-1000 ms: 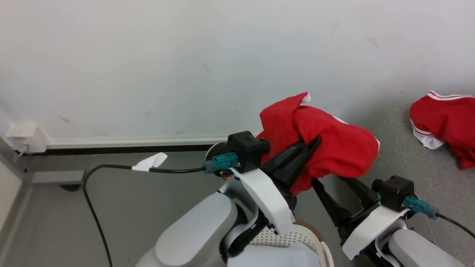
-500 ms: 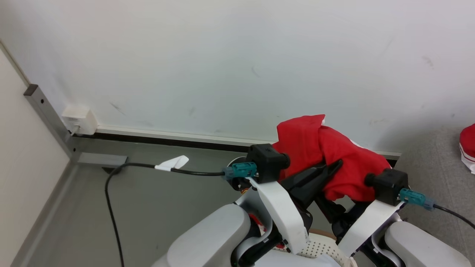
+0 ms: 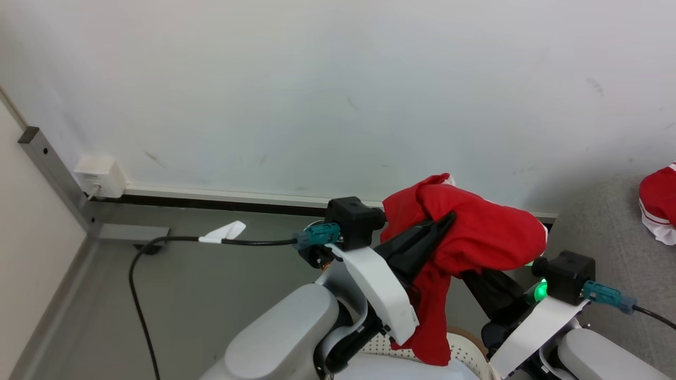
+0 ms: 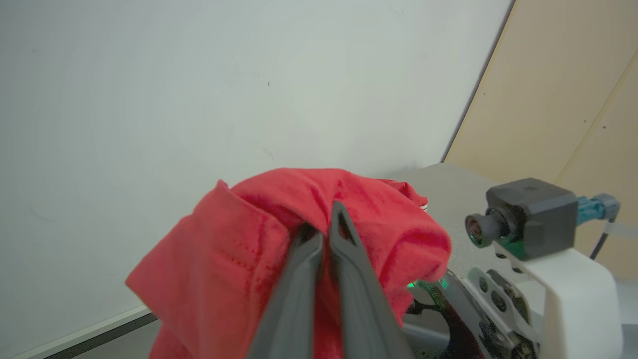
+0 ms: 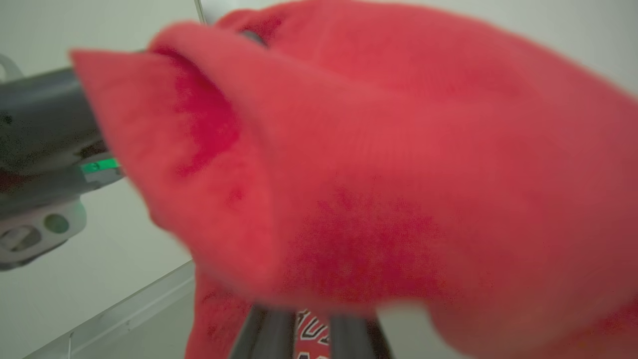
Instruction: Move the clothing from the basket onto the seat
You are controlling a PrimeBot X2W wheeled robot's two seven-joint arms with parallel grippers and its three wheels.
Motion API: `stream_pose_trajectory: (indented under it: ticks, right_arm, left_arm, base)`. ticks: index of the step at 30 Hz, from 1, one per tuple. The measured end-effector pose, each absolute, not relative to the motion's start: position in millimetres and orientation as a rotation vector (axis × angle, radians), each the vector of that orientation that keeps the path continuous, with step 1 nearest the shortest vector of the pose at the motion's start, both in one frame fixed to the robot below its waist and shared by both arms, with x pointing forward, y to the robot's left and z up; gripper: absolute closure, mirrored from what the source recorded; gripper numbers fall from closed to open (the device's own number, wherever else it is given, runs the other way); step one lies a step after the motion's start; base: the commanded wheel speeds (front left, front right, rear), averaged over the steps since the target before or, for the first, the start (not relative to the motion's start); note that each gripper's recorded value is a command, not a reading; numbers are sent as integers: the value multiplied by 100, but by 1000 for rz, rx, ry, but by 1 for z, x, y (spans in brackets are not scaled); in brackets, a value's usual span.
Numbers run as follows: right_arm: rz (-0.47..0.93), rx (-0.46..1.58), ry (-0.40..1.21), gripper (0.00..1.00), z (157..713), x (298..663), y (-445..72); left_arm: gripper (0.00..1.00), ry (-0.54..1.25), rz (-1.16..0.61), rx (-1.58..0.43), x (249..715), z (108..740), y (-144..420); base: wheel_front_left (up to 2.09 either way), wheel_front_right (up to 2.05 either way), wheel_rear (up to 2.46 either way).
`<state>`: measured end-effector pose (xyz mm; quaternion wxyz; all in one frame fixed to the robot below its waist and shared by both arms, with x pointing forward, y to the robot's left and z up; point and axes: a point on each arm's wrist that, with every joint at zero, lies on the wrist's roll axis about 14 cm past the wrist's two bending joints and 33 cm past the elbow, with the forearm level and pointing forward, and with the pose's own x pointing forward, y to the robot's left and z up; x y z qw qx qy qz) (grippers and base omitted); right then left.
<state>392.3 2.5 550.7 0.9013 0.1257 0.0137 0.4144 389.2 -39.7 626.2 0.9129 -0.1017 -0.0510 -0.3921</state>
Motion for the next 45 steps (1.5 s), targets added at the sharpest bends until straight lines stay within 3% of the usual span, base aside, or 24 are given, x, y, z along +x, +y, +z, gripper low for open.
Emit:
stream_pose_trajectory:
  ticks: [5,6,7,8,15,25,33,45]
  right_arm:
    - [805,286,7,100,553,393,-15]
    - [794,289,2,100,554,393,-19]
    - [783,289,-5,100,555,393,-23]
    - [769,288,-12,100,556,393,-27]
    - [659,287,-62,100,564,400,-65]
    - [410,228,-193,100,593,402,-158]
    - [191,189,-227,100,595,374,-233]
    - [-53,162,-266,100,602,333,-304]
  left_arm:
    - [100,-88,-797,-216,397,617,-41]
    - [73,-84,-802,-217,397,616,-44]
    - [55,-86,-810,-220,397,615,-46]
    - [0,-86,-820,-222,396,615,-50]
    - [0,-87,-886,-225,393,615,-72]
    - [0,-140,-1032,-210,379,619,-119]
    - [0,-150,-1166,-162,367,608,-159]
    - [0,-127,-1350,-159,346,584,-210]
  base:
    - [0,0,0]
    - [0,0,0]
    - [0,0,0]
    - [0,0,0]
    - [0,0,0]
    - [0,0,0]
    - [0,0,0]
    - [0,0,0]
